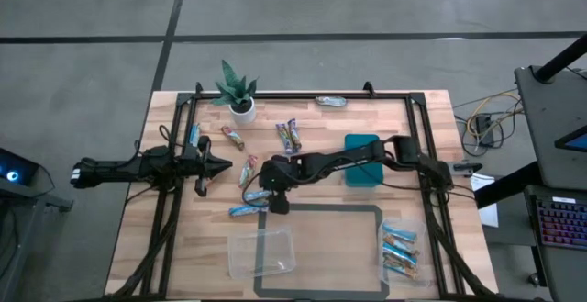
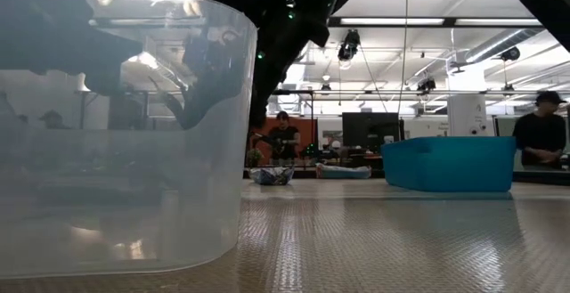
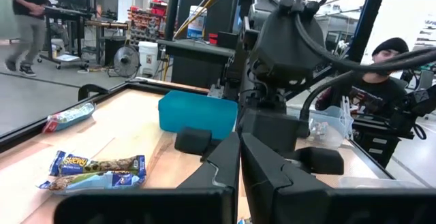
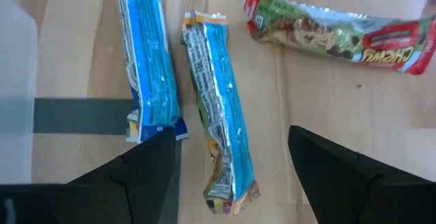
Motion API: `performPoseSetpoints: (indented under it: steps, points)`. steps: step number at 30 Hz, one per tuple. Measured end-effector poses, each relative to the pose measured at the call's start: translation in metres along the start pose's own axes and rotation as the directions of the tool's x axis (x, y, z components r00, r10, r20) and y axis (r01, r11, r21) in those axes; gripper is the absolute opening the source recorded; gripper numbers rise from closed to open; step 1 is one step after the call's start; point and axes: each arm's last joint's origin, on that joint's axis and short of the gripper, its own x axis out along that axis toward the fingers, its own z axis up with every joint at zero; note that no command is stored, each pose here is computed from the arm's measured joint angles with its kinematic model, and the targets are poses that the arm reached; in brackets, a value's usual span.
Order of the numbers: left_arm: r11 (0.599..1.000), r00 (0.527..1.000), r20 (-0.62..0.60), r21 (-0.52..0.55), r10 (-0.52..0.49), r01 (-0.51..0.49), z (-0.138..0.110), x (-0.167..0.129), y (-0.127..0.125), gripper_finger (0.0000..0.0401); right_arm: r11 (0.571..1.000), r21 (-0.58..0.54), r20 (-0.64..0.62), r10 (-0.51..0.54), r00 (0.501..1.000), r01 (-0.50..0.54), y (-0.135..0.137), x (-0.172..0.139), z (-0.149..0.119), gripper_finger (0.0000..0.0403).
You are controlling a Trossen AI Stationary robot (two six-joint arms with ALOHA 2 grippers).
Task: Pick and place Granola Bars by type
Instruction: Put the yellow granola bar into the right transparent bin
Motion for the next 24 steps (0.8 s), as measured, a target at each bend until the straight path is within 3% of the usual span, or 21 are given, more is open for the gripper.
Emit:
performPoseSetpoints:
  steps: [15,24]
  points:
    - [1.000,1.000,0.000,0.000,0.000,0.000,0.000,0.000,0.000,0.0000,1.000,0.016,-0.075,0.027,0.997,-0.026,-0.002,0.021,-0.014,0.0260]
    - [1.000,1.000,0.000,0.000,0.000,0.000,0.000,0.000,0.000,0.0000,0.999,0.042,-0.083,0.023,0.996,-0.020,-0.007,0.021,-0.015,0.0178]
